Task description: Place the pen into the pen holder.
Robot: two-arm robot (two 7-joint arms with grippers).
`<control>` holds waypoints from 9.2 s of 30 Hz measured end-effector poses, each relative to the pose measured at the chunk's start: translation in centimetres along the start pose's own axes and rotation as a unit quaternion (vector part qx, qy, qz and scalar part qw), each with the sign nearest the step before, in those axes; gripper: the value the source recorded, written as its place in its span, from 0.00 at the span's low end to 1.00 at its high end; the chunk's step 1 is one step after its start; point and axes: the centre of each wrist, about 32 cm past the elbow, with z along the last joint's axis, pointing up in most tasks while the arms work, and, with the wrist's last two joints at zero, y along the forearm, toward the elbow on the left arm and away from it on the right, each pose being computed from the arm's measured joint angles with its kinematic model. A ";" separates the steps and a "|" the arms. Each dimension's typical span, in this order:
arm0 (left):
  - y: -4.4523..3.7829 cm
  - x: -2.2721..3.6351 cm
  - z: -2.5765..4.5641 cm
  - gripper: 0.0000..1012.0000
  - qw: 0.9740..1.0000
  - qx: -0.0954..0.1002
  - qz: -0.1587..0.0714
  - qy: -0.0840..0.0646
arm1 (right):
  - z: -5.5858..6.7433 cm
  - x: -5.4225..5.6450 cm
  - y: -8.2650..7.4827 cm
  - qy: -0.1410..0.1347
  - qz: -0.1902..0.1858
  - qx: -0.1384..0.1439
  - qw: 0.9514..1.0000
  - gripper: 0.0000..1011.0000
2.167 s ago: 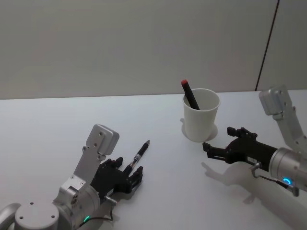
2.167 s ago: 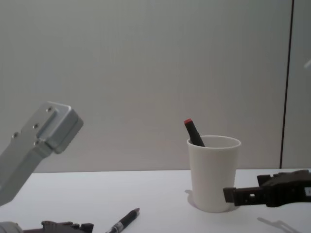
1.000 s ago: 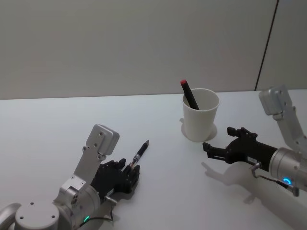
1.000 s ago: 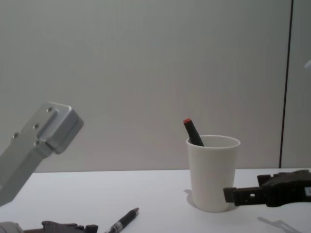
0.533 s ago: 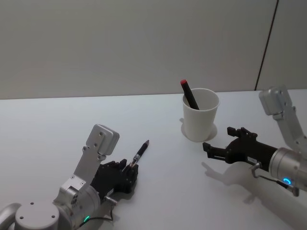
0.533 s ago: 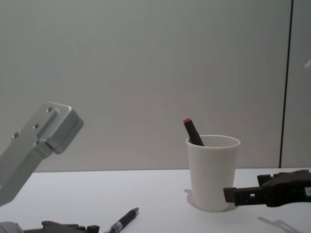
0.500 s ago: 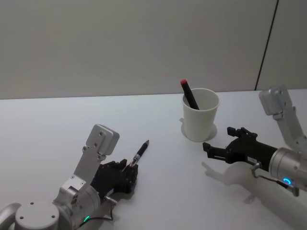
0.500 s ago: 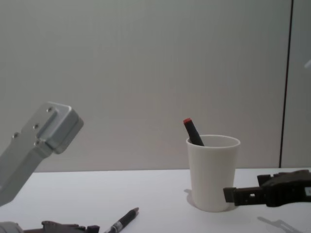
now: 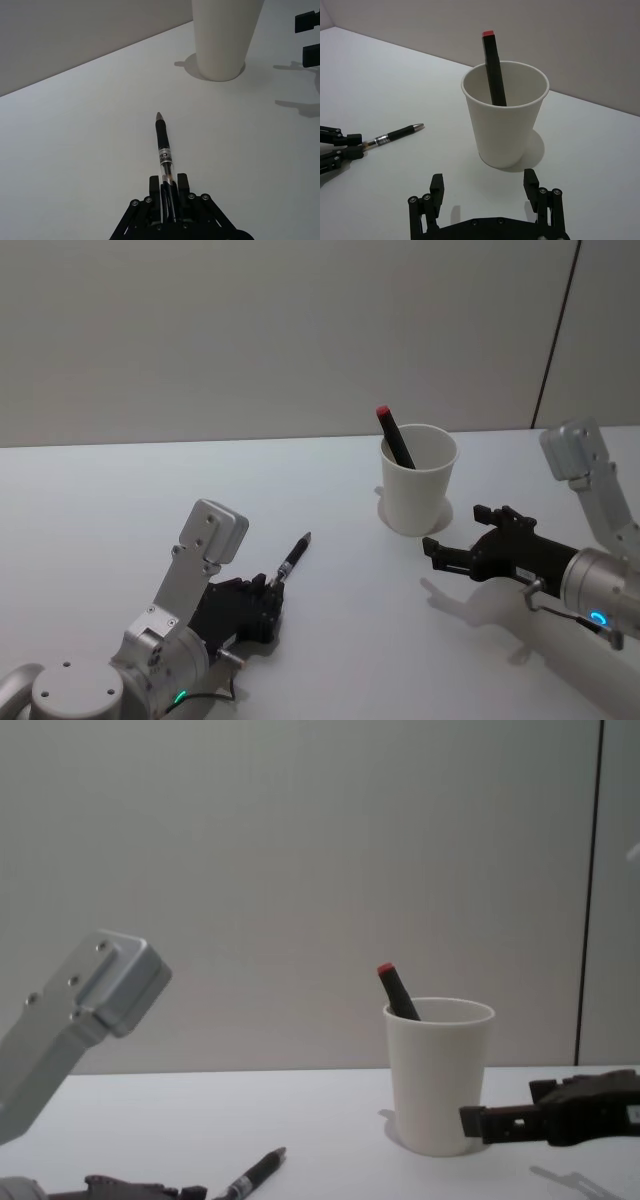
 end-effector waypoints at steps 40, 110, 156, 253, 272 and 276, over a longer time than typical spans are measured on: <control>0.45 0.08 -0.34 0.17 1.000 -0.012 0.011 -0.002 | 0.0 0.0 0.0 0.000 0.000 0.000 1.000 0.99; 2.73 1.18 3.00 0.17 0.895 -0.438 -0.071 -0.035 | 0.0 0.0 0.0 0.000 0.000 0.000 1.000 0.99; 0.25 0.81 6.56 0.17 0.875 -0.431 -0.205 -0.080 | 1.8 1.7 -2.0 0.034 0.277 0.130 0.951 0.99; 0.20 0.81 6.65 0.17 0.875 -0.431 -0.208 -0.081 | 5.3 0.3 0.1 0.212 0.321 0.289 0.877 0.99; 0.20 0.81 6.65 0.17 0.875 -0.431 -0.208 -0.081 | 5.5 0.0 0.9 0.210 0.322 0.283 0.879 0.83; 0.20 0.81 6.65 0.17 0.875 -0.431 -0.208 -0.081 | 5.5 0.0 0.9 0.210 0.322 0.283 0.879 0.73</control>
